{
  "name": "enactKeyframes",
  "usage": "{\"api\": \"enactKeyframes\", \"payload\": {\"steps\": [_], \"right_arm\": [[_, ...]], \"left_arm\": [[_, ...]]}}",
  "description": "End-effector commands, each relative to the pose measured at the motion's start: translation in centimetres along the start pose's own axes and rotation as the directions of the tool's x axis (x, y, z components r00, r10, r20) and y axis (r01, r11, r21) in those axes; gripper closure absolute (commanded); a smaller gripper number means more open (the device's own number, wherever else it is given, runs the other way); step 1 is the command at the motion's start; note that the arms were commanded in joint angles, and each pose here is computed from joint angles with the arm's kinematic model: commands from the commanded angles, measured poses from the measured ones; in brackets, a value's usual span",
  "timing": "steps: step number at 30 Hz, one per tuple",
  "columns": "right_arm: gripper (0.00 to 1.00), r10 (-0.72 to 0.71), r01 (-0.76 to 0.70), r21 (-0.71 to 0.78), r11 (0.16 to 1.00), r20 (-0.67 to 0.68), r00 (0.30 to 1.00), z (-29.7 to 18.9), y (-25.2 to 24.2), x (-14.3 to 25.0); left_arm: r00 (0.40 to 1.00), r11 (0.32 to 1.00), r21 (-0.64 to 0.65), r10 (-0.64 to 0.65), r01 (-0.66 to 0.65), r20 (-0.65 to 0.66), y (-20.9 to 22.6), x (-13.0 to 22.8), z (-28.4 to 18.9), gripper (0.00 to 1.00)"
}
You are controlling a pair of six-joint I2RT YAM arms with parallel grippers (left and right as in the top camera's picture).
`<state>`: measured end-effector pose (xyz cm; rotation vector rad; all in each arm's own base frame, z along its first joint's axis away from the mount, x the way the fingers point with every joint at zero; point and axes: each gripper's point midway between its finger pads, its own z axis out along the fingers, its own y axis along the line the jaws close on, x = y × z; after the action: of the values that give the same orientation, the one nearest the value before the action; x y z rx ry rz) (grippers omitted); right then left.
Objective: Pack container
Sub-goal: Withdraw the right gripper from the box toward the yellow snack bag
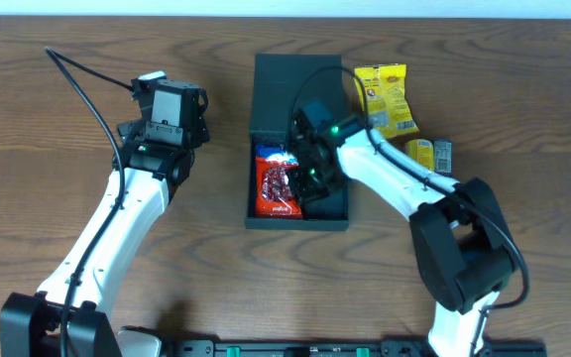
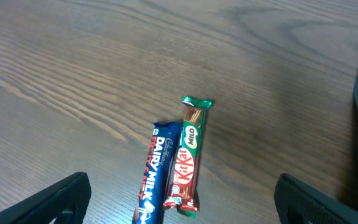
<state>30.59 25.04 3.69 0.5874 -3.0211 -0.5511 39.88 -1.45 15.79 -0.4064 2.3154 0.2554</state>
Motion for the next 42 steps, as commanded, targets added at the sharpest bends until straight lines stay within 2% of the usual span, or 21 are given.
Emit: {"api": "enactKeyframes", "payload": {"steps": [1, 4, 6, 8, 13, 16, 17, 21, 23, 24, 26, 28, 31, 36, 42], "right_arm": [[0.99, -0.097, 0.105, -0.044, 0.993, 0.155, 0.983, -6.0, 2.1, -3.8], [0.99, -0.15, 0.163, -0.015, 0.986, 0.31, 0.939, -11.5, 2.3, -6.7], [0.99, -0.15, 0.151, 0.028, 0.988, 0.393, 0.907, -14.3, 1.0, -8.2], [0.99, -0.119, 0.1, 0.065, 0.993, 0.47, 0.875, -16.9, -1.6, -9.6], [0.99, -0.007, -0.029, 0.052, 0.998, 0.586, 0.81, -20.8, -8.8, -11.4], [0.97, 0.038, -0.084, 0.036, 0.996, 0.67, 0.742, -23.5, -13.3, -12.4], [0.92, 0.05, -0.103, 0.034, 0.994, 0.701, 0.711, -24.6, -15.1, -12.7], [0.63, 0.074, -0.124, 0.003, 0.992, 0.788, 0.611, -27.1, -20.5, -13.9], [0.39, 0.092, -0.124, -0.023, 0.992, 0.802, 0.59, -26.7, -22.4, -14.5], [0.26, 0.114, -0.143, -0.037, 0.989, 0.802, 0.586, -26.1, -23.6, -14.7], [0.12, 0.126, -0.157, -0.041, 0.987, 0.8, 0.587, -24.5, -25.5, -15.3], [0.05, 0.122, -0.155, -0.038, 0.987, 0.8, 0.587, -23.2, -26.4, -16.3], [0.03, 0.131, -0.159, -0.042, 0.986, 0.785, 0.606, -21.2, -28.1, -18.4], [0.06, 0.177, -0.185, -0.07, 0.98, 0.722, 0.669, -17.9, -30.8, -21.1], [0.1, 0.205, -0.183, -0.103, 0.978, 0.648, 0.734, -14.2, -31.4, -21.1]], "left_arm": [[1.0, 1.0, -0.01, -0.006, 0.006, 0.02, 0.4, -0.7, -0.4, 0.05], [1.0, 1.0, -0.009, -0.005, 0.005, 0.019, 0.4, -0.7, -0.4, 0.05], [1.0, 1.0, 0.004, -0.005, 0.005, 0.013, 0.2, -0.6, -0.4, 0.04], [1.0, 1.0, 0.025, -0.005, 0.005, 0.004, -0.2, -0.5, -0.4, 0.04], [1.0, 0.999, 0.049, -0.005, 0.005, -0.005, -0.6, -0.3, -0.4, 0.05], [1.0, 0.999, 0.049, -0.005, 0.005, -0.005, -0.6, -0.3, -0.4, 0.05], [1.0, 0.999, 0.049, -0.005, 0.006, -0.005, -0.6, -0.3, -0.4, 0.05], [1.0, 0.998, 0.057, -0.008, 0.008, -0.003, -0.8, -0.4, -0.4, 0.05], [1.0, 0.998, 0.057, -0.008, 0.008, -0.004, -0.8, -0.4, -0.4, 0.05], [1.0, 0.998, 0.058, -0.008, 0.008, -0.004, -0.8, -0.4, -0.4, 0.05], [1.0, 0.998, 0.057, -0.007, 0.008, -0.003, -0.8, -0.4, -0.4, 0.05], [1.0, 0.998, 0.058, -0.008, 0.008, -0.002, -0.8, -0.4, -0.4, 0.04], [1.0, 0.998, 0.059, -0.009, 0.009, -0.002, -0.8, -0.4, -0.4, 0.05], [1.0, 0.998, 0.064, -0.008, 0.009, -0.005, -0.9, -0.4, -0.4, 0.05], [1.0, 0.998, 0.064, -0.008, 0.008, -0.006, -0.9, -0.4, -0.4, 0.05]]}}
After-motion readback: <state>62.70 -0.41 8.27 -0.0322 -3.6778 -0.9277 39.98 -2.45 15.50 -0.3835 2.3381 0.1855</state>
